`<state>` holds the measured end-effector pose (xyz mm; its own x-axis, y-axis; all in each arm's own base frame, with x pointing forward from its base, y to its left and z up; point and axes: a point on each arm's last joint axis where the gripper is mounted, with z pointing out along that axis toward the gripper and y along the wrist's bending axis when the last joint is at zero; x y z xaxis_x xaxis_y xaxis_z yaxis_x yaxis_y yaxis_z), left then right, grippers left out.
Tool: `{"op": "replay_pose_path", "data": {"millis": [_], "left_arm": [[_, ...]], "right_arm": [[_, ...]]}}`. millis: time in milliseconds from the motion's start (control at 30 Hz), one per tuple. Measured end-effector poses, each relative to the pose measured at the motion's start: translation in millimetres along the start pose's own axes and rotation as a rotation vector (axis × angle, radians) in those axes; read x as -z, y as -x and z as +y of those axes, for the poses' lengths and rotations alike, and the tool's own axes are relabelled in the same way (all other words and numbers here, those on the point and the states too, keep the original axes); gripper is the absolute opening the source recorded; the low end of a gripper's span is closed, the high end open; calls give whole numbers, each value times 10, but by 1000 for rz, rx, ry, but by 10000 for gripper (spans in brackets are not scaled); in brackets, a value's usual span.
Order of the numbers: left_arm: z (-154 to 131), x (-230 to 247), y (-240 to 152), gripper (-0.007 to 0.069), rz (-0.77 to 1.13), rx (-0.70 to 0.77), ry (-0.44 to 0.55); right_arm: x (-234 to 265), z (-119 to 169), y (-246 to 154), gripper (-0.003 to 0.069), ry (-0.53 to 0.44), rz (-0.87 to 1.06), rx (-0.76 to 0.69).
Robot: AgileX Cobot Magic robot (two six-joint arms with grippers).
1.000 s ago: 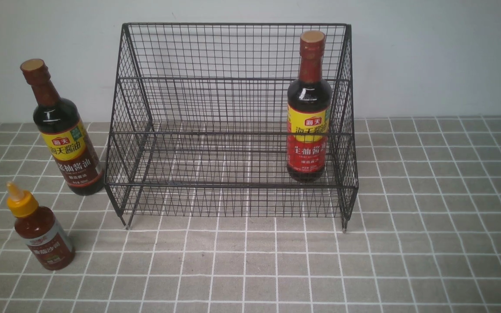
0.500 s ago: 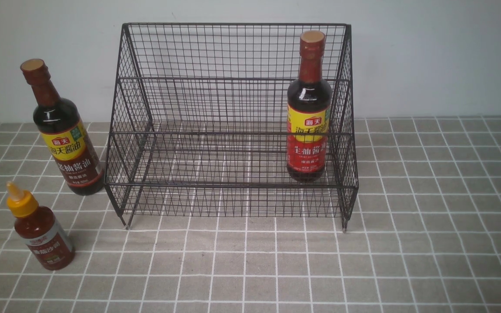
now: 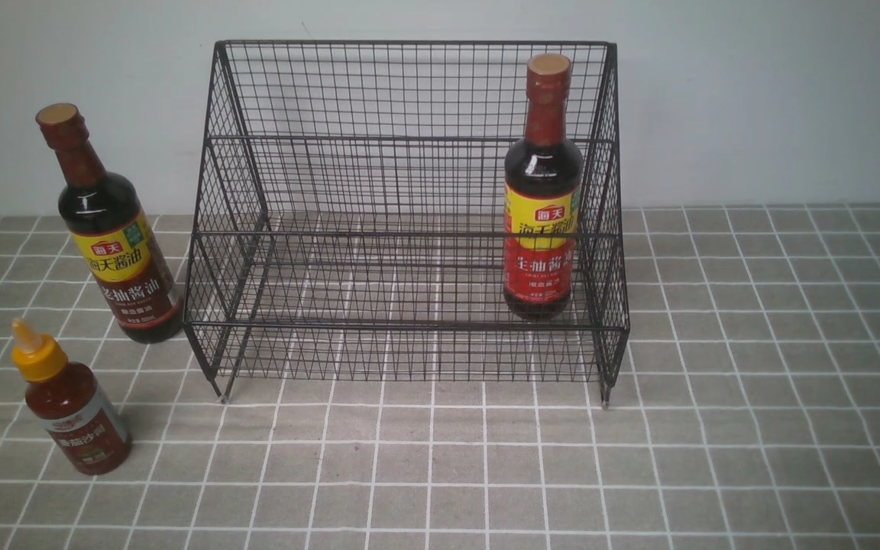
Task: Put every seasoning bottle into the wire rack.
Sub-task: Use the left arm to grab the condiment bottle closest to it
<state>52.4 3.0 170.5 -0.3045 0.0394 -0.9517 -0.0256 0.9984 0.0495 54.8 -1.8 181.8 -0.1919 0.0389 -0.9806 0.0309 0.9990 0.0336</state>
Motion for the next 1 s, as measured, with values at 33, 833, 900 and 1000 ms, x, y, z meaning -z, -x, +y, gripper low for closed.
{"op": "replay_pose_path", "data": {"millis": [33, 833, 900, 1000], "left_arm": [[0, 0, 0, -7, 0, 0, 0], [40, 147, 548, -7, -609, 274, -40], [40, 91, 595, -7, -535, 274, -34], [31, -85, 783, -7, -338, 213, -22]], "right_arm": [[0, 0, 0, -13, 0, 0, 0], [1, 0, 0, -13, 0, -1, 0], [1, 0, 0, -13, 0, -1, 0], [1, 0, 0, -13, 0, -1, 0]]}}
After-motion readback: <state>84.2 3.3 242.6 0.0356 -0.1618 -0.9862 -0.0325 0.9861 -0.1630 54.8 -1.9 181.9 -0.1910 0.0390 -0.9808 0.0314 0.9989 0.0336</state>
